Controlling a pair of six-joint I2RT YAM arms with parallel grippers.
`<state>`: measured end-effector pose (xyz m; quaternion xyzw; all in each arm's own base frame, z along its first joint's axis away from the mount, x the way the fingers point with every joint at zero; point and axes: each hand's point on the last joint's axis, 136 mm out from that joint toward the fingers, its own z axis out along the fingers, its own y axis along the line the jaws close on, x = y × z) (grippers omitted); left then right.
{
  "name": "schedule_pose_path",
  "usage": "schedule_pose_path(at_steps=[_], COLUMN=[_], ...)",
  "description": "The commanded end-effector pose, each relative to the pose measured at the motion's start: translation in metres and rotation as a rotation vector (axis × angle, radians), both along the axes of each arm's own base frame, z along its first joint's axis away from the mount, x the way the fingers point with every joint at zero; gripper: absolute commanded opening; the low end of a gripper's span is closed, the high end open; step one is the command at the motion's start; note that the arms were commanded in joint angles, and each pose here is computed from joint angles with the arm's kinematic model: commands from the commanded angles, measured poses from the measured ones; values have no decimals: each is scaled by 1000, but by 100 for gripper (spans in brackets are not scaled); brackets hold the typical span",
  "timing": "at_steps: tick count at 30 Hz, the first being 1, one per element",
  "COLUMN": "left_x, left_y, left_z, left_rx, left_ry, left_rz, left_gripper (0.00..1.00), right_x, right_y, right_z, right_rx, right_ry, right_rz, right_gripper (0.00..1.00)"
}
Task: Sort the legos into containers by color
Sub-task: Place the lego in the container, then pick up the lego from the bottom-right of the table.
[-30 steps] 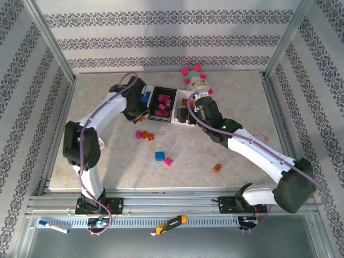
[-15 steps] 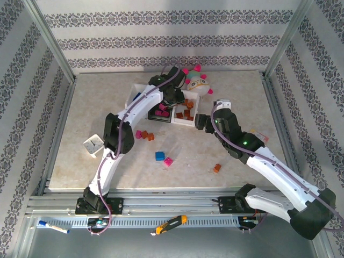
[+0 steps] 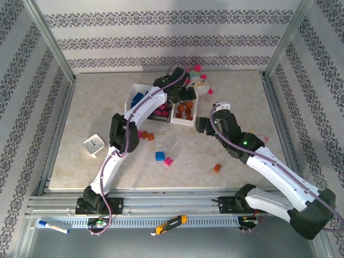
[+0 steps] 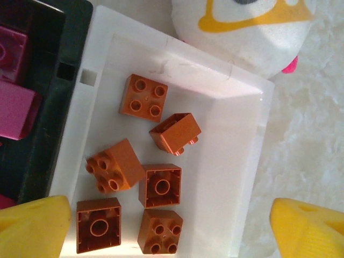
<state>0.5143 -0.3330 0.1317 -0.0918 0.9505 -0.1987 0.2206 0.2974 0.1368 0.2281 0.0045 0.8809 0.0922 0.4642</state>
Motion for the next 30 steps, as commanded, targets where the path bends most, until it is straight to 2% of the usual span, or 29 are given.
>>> schedule_pose_path(at_steps=[1, 7, 11, 13, 16, 19, 22, 25, 30], left_x=[1, -22, -53, -72, -105, -138, -171, -194, -210], left_y=[1, 15, 19, 23, 33, 43, 47, 52, 58], left_z=[70, 110, 110, 111, 118, 120, 115, 109, 105], left_rx=[-25, 39, 75, 66, 47, 61, 63, 62, 71], left_ry=[-157, -261, -347, -444, -616, -734, -778, -799, -815], left_rz=[-71, -182, -368, -445, -541, -640, -773, -845, -895], left_gripper=[99, 99, 99, 99, 99, 99, 99, 99, 99], right_x=[3, -7, -28, -44, -63, -78, -92, -103, -116], right_y=[2, -10, -27, -38, -45, -49, -53, -55, -53], right_z=[-1, -38, -74, -96, -122, -146, -166, -182, -205], right_rx=[19, 28, 53, 72, 102, 131, 150, 157, 167], right_ry=[5, 132, 265, 348, 440, 520, 603, 674, 779], right_rz=[-4, -97, -211, -284, -334, -368, -407, -433, -447], right_gripper=[94, 92, 90, 90, 90, 90, 89, 87, 80])
